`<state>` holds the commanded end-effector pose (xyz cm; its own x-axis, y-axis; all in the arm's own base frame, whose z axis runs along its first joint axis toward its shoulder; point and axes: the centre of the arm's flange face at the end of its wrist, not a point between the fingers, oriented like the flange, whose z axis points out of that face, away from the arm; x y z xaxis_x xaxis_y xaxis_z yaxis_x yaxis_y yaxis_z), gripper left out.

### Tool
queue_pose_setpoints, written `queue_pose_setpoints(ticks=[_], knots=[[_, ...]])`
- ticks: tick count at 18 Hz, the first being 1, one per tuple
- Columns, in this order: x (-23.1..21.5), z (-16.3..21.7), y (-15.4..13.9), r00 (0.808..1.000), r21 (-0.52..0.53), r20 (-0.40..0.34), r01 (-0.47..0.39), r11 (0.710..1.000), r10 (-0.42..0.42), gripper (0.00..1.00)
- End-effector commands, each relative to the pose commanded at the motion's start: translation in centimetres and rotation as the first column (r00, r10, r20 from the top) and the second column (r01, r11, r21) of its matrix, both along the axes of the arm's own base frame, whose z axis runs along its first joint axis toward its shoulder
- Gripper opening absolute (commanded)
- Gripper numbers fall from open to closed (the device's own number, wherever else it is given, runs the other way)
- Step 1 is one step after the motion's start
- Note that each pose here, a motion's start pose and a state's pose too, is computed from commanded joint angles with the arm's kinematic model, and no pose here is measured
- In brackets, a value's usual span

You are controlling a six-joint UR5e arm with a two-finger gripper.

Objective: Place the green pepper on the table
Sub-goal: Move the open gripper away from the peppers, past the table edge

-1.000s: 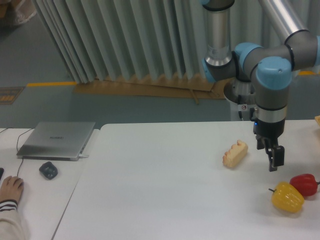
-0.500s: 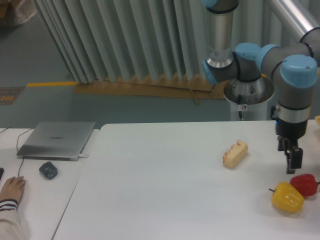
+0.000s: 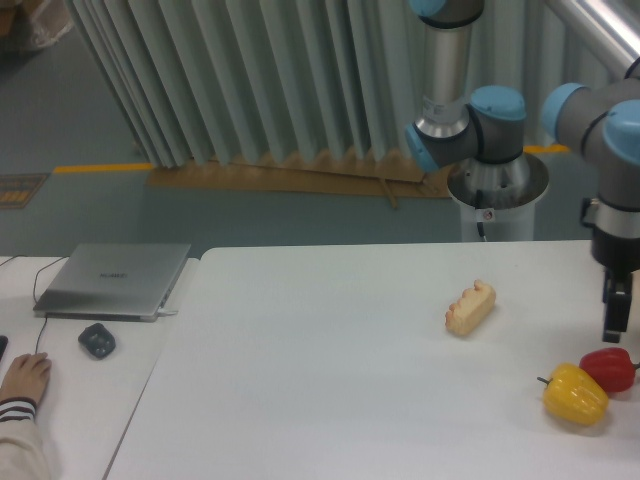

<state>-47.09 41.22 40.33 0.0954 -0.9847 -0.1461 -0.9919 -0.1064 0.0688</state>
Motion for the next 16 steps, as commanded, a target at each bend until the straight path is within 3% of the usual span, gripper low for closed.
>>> queue_pose_setpoints(ticks=[9, 16], knots=[[-1.0, 0.1, -0.5, 0.990, -0.027, -0.049, 0.128, 0.991, -0.130, 1.00], [-2.2, -0.2, -1.5, 0.992, 0.009, -0.048, 0.116, 0.993, -0.116, 1.00]])
